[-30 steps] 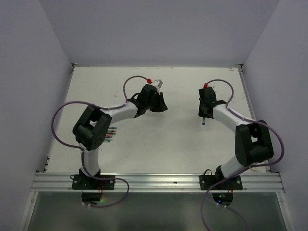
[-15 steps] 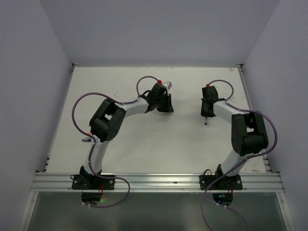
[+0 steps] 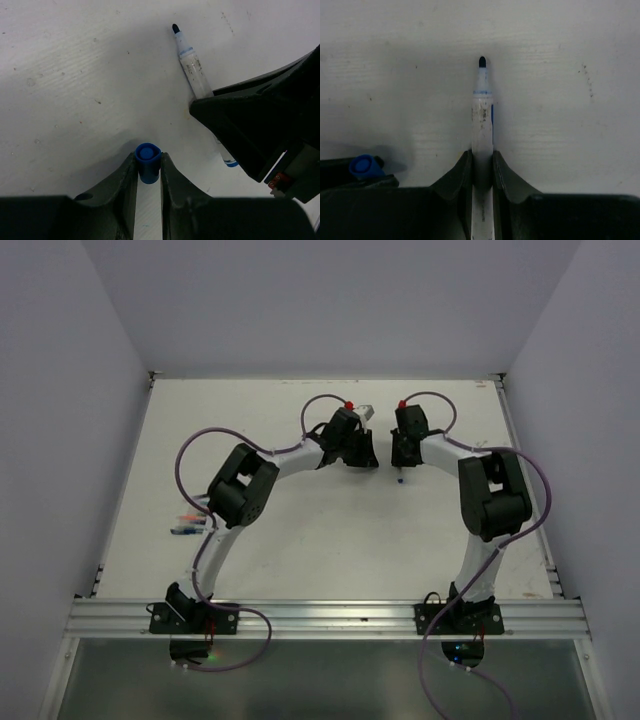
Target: Open the pen caps
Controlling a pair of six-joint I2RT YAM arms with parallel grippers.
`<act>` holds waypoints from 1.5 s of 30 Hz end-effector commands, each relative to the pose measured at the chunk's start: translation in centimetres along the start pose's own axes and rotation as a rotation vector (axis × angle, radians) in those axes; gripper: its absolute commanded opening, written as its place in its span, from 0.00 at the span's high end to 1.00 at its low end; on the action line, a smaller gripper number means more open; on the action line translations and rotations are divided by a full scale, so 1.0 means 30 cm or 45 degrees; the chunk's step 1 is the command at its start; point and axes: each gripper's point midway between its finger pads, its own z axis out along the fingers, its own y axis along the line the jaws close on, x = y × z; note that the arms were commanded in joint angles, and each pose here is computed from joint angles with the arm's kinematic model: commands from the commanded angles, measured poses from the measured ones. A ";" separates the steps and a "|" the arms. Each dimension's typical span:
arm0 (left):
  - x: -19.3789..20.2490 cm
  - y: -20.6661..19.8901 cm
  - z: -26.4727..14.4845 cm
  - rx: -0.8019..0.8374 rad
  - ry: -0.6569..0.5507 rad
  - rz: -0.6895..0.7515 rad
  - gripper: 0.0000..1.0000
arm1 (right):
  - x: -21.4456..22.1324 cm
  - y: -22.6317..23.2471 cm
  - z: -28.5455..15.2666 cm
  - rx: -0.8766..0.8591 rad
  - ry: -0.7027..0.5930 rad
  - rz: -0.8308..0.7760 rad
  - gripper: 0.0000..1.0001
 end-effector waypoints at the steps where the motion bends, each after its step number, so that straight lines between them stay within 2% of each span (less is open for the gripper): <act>1: 0.058 0.052 0.042 -0.055 0.076 -0.034 1.00 | -0.033 0.072 0.027 -0.069 -0.015 0.024 1.00; 6: 0.091 0.093 0.055 -0.100 0.094 -0.055 1.00 | -0.033 0.098 0.047 -0.091 0.008 0.055 1.00; 11: 0.116 0.136 0.056 -0.169 0.113 -0.072 0.96 | 0.022 0.085 0.075 -0.048 0.071 0.050 0.91; 14: 0.150 0.164 0.048 -0.204 0.138 -0.077 0.97 | 0.036 0.065 0.068 -0.013 0.078 0.072 0.89; 25: 0.116 0.274 -0.020 -0.370 0.110 -0.037 1.00 | 0.031 -0.111 -0.006 0.186 0.100 0.082 0.90; 34: -0.005 0.296 0.002 -0.369 0.062 -0.056 1.00 | 0.117 -0.250 -0.101 0.305 0.111 0.127 0.89; 39: -0.009 0.326 -0.003 -0.390 0.068 -0.055 1.00 | 0.206 -0.292 -0.123 0.311 0.156 0.212 0.90; 45: 0.012 0.342 -0.012 -0.412 0.078 -0.057 0.98 | 0.270 -0.351 -0.123 0.409 0.209 0.220 0.83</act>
